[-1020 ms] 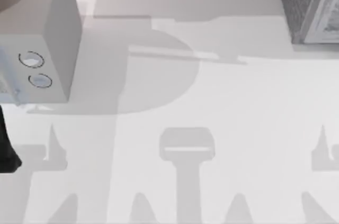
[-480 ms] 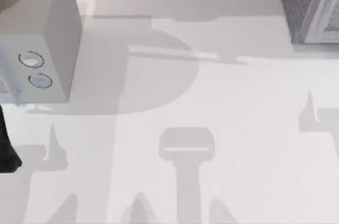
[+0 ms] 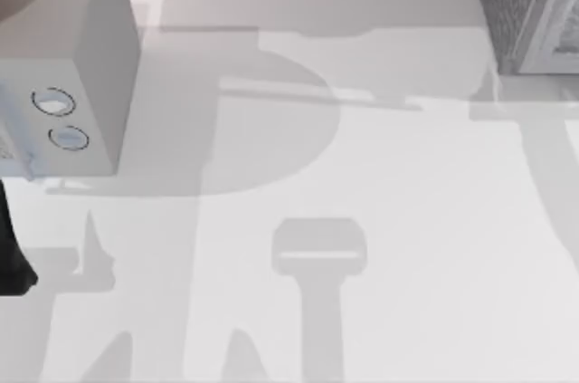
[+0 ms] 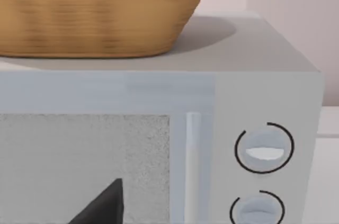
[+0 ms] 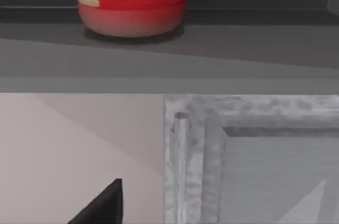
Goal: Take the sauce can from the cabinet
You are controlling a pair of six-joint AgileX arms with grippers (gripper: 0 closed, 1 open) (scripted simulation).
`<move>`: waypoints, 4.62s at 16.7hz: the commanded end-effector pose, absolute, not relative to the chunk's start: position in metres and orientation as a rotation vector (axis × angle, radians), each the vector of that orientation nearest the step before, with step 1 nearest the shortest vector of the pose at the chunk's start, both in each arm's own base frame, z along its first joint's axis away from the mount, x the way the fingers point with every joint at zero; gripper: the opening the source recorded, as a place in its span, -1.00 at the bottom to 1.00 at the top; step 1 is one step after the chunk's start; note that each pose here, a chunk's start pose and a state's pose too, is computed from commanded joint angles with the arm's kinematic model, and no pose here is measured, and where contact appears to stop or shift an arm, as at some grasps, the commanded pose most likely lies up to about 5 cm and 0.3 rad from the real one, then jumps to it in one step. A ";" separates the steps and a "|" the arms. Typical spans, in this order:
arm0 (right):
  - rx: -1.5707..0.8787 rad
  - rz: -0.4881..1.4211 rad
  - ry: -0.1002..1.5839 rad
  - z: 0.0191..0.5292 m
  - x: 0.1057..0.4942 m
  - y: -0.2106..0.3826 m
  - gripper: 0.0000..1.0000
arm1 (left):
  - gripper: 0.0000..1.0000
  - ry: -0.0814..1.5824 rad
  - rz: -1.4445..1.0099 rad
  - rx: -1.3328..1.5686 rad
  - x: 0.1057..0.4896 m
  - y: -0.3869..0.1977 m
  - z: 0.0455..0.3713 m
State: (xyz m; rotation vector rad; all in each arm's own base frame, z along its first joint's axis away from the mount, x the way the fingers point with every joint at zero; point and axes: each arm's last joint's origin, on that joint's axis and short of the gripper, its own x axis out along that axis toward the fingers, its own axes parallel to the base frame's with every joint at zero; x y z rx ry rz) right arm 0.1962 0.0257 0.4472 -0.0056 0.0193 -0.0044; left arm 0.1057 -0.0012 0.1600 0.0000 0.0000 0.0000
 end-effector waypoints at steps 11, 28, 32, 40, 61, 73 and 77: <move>0.000 0.000 0.000 0.510 0.256 0.047 1.00 | 1.00 0.000 0.000 0.000 0.106 -0.001 0.160; 0.004 -0.013 0.007 0.508 0.315 0.079 1.00 | 1.00 0.000 0.000 0.000 0.106 -0.001 0.160; 0.005 -0.010 0.004 0.510 0.330 0.081 1.00 | 1.00 0.000 0.000 0.000 0.106 -0.001 0.160; 0.005 -0.010 0.003 0.509 0.375 0.080 1.00 | 1.00 0.000 0.000 0.000 0.106 -0.001 0.160; 0.005 -0.010 0.003 0.509 0.375 0.080 -1.00 | 1.00 0.000 0.000 0.000 0.106 -0.001 0.160; 0.008 -0.009 0.002 0.549 0.279 0.092 -1.00 | 1.00 0.000 0.000 0.000 0.106 -0.001 0.160; 0.007 -0.008 0.003 0.566 0.212 0.086 -1.00 | 1.00 0.000 0.000 0.000 0.106 -0.001 0.160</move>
